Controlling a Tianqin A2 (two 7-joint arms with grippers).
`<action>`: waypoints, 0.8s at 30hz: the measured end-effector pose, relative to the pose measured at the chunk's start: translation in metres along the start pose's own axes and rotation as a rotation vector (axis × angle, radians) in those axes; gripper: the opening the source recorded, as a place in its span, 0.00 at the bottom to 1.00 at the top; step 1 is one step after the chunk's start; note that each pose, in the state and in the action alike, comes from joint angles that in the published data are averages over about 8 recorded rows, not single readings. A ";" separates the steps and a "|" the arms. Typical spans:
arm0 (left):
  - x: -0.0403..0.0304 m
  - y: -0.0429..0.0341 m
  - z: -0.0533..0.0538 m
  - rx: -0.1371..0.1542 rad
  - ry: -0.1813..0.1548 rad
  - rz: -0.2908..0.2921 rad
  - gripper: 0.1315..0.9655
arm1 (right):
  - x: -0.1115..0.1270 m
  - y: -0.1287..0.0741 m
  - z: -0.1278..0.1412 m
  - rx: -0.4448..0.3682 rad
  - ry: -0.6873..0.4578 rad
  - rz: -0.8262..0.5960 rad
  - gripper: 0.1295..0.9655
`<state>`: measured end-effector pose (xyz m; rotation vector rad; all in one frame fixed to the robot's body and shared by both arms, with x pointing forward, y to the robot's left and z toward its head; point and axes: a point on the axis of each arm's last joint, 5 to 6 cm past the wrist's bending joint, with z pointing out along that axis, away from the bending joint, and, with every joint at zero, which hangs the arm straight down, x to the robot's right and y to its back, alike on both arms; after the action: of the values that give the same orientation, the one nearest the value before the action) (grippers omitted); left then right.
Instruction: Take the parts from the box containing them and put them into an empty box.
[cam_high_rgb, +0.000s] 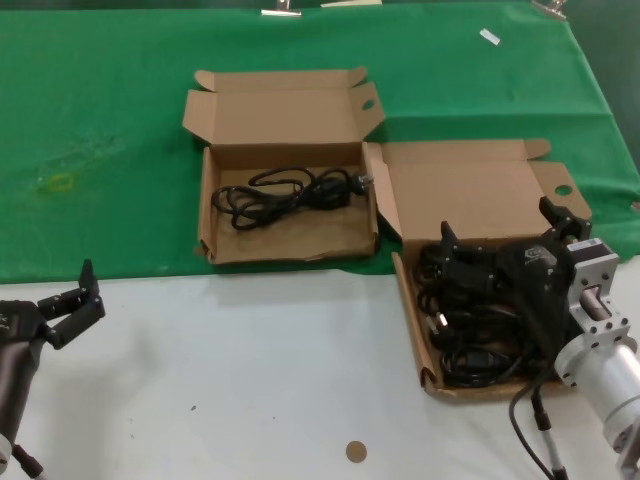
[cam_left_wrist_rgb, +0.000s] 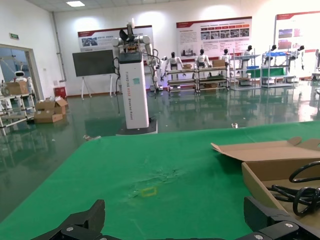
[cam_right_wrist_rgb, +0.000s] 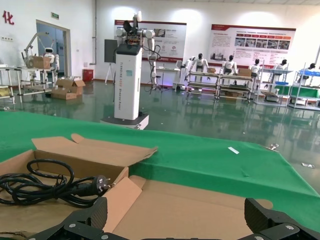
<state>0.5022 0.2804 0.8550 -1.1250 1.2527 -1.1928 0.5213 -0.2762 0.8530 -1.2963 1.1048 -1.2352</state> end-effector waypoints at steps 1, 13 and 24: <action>0.0000 0.0000 0.000 0.000 0.000 0.000 1.00 | 0.000 0.000 0.000 0.000 0.000 0.000 1.00; 0.0000 0.0000 0.000 0.000 0.000 0.000 1.00 | 0.000 0.000 0.000 0.000 0.000 0.000 1.00; 0.0000 0.0000 0.000 0.000 0.000 0.000 1.00 | 0.000 0.000 0.000 0.000 0.000 0.000 1.00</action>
<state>0.5022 0.2804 0.8550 -1.1250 1.2527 -1.1928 0.5213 -0.2762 0.8530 -1.2963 1.1048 -1.2352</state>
